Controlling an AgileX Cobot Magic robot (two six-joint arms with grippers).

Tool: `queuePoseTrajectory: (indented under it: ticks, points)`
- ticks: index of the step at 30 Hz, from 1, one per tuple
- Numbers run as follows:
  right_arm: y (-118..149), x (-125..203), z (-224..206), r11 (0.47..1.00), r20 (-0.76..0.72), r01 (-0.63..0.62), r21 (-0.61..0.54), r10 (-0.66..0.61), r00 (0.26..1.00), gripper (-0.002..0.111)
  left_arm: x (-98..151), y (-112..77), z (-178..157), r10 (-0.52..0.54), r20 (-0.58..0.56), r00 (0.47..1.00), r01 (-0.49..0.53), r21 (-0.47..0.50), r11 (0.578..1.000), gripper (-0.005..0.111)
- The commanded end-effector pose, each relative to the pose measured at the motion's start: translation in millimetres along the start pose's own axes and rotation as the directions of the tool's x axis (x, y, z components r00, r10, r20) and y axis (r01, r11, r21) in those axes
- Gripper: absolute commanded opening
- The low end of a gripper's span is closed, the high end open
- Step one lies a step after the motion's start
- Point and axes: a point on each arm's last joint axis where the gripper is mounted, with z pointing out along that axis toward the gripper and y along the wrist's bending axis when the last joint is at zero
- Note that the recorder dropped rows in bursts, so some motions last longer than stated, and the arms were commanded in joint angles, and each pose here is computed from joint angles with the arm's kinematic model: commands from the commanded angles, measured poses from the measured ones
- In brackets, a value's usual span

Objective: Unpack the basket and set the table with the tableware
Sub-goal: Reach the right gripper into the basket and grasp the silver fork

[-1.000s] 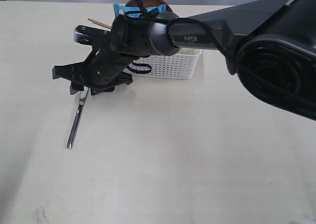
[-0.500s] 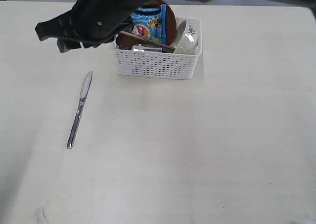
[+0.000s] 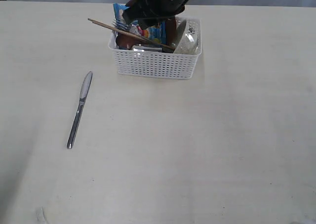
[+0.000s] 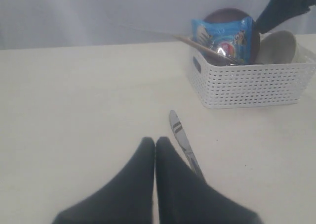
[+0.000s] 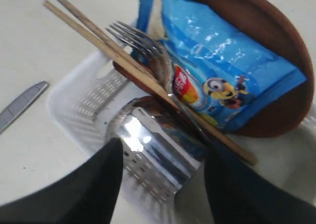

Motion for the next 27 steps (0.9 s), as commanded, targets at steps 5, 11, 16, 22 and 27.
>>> queuePoseTrajectory:
  ticks: [5,11,16,22,27]
  points:
    - [-12,-1,46,0.997,0.064,0.074,0.031,-0.076,0.995,0.049,1,-0.2,0,0.002,0.001,1.000,-0.002,0.005,1.000,0.000]
    - [-14,0,73,0.996,0.053,0.084,0.030,-0.085,0.995,0.049,1,-0.2,0,0.002,0.001,1.000,-0.002,0.005,1.000,0.000]
    - [-14,-2,84,0.997,0.065,0.072,0.026,-0.074,0.995,0.048,1,-0.2,0,0.002,0.001,1.000,-0.002,0.005,1.000,0.000]
    - [-14,1,96,0.998,0.077,0.056,0.020,-0.057,0.995,0.027,1,-0.2,0,0.002,0.001,1.000,-0.002,0.005,1.000,0.000]
    - [-12,5,103,0.998,0.063,0.059,0.013,-0.059,0.996,0.030,1,-0.2,0,0.002,0.001,1.000,-0.002,0.005,1.000,0.000]
